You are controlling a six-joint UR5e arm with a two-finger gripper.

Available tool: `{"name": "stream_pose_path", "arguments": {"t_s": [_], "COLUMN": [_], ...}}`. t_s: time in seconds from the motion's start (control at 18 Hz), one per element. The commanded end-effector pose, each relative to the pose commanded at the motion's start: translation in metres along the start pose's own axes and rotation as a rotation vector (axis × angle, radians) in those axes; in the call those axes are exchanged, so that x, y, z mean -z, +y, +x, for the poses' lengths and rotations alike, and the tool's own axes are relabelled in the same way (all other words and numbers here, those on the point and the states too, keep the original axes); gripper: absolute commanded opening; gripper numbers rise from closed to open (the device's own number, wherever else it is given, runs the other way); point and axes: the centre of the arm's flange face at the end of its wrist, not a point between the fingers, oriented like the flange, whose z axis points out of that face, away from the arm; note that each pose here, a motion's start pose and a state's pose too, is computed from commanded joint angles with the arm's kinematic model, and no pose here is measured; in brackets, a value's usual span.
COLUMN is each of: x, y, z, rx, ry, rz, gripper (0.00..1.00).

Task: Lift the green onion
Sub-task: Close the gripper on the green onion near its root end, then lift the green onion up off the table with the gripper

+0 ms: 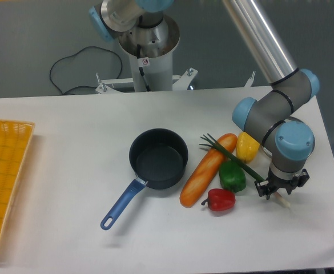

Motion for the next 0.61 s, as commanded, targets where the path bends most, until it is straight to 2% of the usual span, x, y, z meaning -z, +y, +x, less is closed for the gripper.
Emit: {"name": "stream_pose_path", "arguments": {"t_s": [0.11,0.44,0.61], "x": [0.0,0.0002,0.0002], "y": [0.0001,-0.0006,-0.0006], "z": [-0.0003,0.0019,0.0019], "rx": [0.0,-0.003,-0.001], "ry": [-0.003,-0.002,-0.002], "rz": [-0.001,-0.001,-0.001], "gripper": [0.62,0.5,0.37]}}
